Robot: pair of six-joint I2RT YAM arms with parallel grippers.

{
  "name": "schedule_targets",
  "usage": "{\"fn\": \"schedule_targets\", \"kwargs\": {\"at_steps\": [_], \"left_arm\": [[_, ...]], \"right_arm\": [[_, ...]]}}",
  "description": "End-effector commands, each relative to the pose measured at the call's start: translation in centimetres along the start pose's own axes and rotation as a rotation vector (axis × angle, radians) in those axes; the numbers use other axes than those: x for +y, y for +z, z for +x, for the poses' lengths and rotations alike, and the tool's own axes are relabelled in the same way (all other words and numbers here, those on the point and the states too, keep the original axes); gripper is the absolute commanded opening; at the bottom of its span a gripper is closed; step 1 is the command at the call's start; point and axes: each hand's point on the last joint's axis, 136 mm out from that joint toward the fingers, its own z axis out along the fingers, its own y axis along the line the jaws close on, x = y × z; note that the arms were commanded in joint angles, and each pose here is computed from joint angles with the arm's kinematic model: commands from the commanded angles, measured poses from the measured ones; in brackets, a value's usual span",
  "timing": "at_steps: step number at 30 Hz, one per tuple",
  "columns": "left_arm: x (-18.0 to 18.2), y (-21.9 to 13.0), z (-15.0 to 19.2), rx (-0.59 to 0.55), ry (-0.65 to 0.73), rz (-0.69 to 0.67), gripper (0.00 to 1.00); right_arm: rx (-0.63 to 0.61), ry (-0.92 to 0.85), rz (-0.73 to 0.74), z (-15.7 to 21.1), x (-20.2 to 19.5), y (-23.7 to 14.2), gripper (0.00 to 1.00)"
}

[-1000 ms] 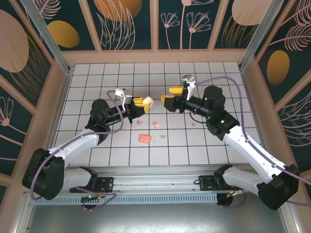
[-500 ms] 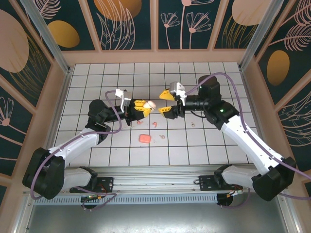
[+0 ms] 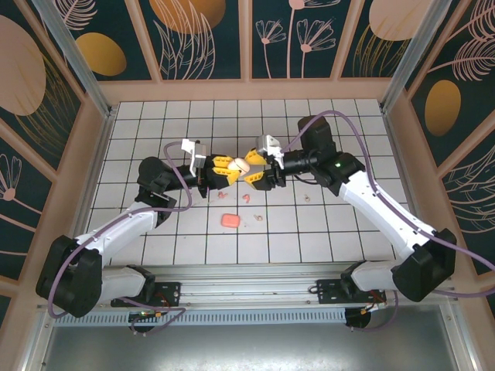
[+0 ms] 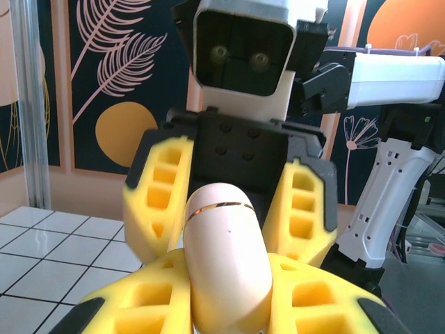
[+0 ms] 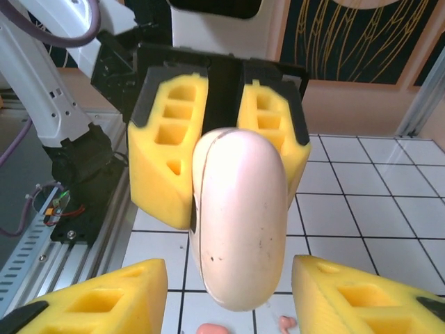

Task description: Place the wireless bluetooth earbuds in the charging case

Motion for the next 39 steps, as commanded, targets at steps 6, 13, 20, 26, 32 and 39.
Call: {"fn": "schedule_targets", "kwargs": {"at_steps": [6,13,20,26,32,39], "left_arm": [[-0.4,0.3,-1.1,-0.011,0.039,0.04,0.19],[-0.3,0.4,-0.8,-0.007,0.032,0.039,0.18],[0.0,0.6,-0.1,0.015,0.016,0.026,0.19],[1.4,0.8,1.0,0.054,-0.01,-0.021,0.32],[3.3,0.6,2.1,0.089,-0.001,-0.123,0.67],[5.1,-0.4,4.2,0.143,0.009,-0.252,0.75]], "right_arm": [[-0.053,-0.057,-0.068,-1.9,1.3,0.1,0.45],[-0.082,-0.066,-0.083,-2.7,1.2,0.2,0.38],[-0.072,-0.085,-0.076,-2.8,1.3,-0.1,0.2],[-0.03,-0.095,-0.031,-1.7,1.3,-0.5,0.17],[0.051,-0.045,0.054,0.5,0.4,-1.1,0.16],[0.143,0.044,0.124,2.5,-0.3,-1.5,0.15]]}}
